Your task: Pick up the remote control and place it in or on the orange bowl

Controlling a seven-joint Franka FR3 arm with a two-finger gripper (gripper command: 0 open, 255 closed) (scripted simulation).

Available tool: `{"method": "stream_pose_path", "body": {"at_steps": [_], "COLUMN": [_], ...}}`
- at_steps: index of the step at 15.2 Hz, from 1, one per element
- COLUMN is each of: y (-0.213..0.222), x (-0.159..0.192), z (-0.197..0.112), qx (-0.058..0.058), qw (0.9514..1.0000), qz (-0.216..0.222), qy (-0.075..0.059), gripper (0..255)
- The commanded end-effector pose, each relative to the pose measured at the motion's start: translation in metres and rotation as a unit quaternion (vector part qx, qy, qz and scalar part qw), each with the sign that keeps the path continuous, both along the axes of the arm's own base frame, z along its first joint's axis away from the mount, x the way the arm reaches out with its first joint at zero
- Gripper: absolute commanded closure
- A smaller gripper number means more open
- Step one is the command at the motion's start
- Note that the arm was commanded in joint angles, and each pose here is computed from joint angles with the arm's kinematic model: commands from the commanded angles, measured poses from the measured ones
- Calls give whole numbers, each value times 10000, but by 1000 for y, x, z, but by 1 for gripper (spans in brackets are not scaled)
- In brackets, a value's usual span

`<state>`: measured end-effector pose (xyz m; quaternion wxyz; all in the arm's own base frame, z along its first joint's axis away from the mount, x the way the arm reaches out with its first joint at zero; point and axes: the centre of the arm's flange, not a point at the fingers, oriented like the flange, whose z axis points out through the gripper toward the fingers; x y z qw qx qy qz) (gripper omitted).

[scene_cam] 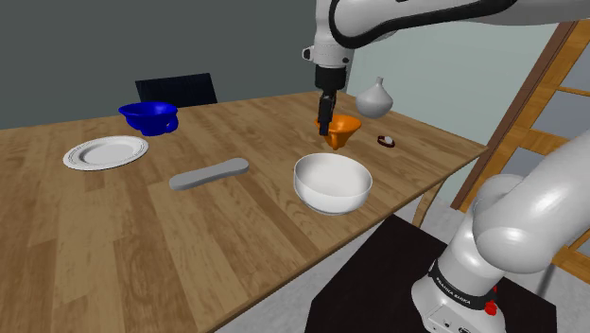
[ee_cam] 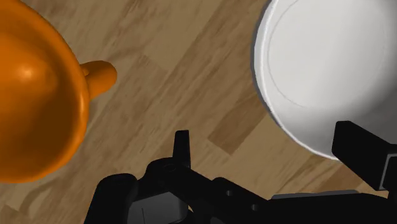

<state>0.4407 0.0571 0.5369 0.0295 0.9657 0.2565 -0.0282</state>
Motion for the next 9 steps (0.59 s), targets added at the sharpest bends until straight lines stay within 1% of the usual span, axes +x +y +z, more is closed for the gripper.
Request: {"method": "stream_pose_path", "body": {"at_steps": [1,3,5,7,9], "y": [14,28,43,59,77], "x": [21,41,60,77,94], "z": [-11,-19,-27,-35,-43], "qx": [27,51,76,100,124], "qw": [9994,9977,9948,9909,9859], "qz": [348,680,1011,1341,1670], "qy": [-10,-16,-22,-28,-35], "gripper": [0,0,0,0,0]}}
